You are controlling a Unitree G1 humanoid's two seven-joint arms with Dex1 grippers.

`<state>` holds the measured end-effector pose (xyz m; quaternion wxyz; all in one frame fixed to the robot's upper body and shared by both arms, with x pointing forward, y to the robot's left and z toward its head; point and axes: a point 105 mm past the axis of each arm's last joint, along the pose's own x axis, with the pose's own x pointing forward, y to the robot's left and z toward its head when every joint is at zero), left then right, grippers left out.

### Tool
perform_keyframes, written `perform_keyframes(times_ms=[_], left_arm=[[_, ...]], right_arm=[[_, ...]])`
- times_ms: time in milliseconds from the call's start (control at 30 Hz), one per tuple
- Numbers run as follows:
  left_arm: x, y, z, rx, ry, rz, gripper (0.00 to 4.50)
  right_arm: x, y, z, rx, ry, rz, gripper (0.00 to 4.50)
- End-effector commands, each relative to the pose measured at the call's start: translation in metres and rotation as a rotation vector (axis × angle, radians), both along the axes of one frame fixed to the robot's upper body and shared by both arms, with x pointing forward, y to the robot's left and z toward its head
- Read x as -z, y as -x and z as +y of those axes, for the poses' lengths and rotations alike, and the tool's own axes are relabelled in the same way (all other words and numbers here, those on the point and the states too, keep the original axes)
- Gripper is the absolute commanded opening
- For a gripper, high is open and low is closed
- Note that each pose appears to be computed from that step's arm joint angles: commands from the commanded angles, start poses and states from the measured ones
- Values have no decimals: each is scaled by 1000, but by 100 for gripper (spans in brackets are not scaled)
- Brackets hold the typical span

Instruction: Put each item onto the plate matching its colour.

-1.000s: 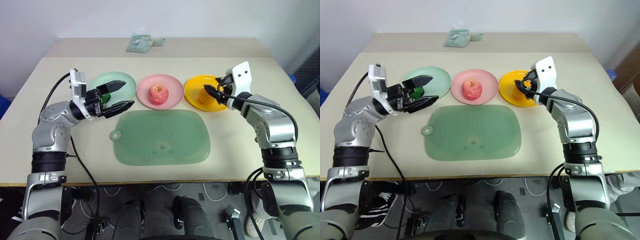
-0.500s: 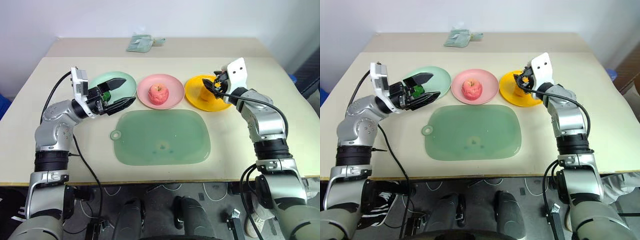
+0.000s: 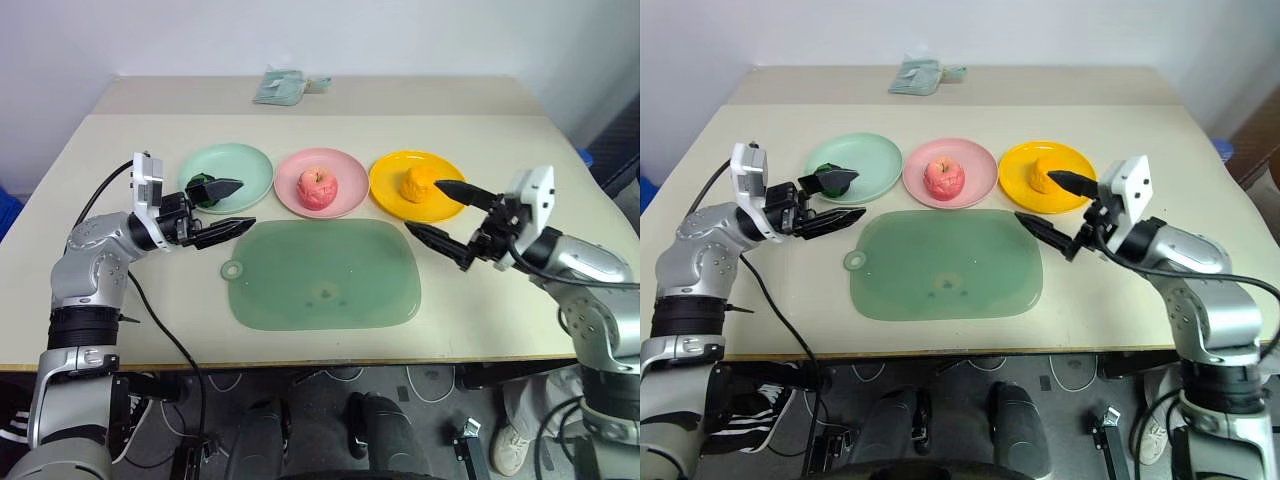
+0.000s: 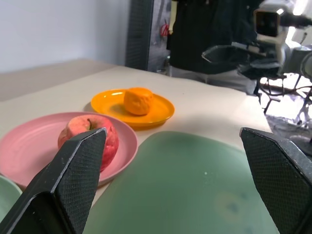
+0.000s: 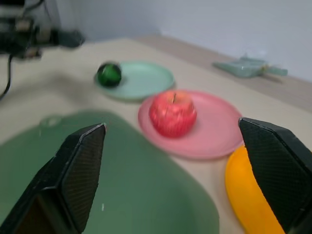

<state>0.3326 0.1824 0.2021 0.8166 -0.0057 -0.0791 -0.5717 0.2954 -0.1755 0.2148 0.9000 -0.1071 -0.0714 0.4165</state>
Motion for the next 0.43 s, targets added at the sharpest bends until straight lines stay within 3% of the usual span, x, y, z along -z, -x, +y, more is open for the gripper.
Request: perform_keyframes(times_ms=[33,200,433], left_arm=[[-9,9,-5,75,-11,-36,450],[4,14,-3,124,-83,-5,450],[7,13,-8,136,-60,-15,450]], right_arm=[[-25,21,-10,14,30,-118,449],[-12,43,-15,31,138,-101,449],[-17,37,-19,75,162,-127,449]])
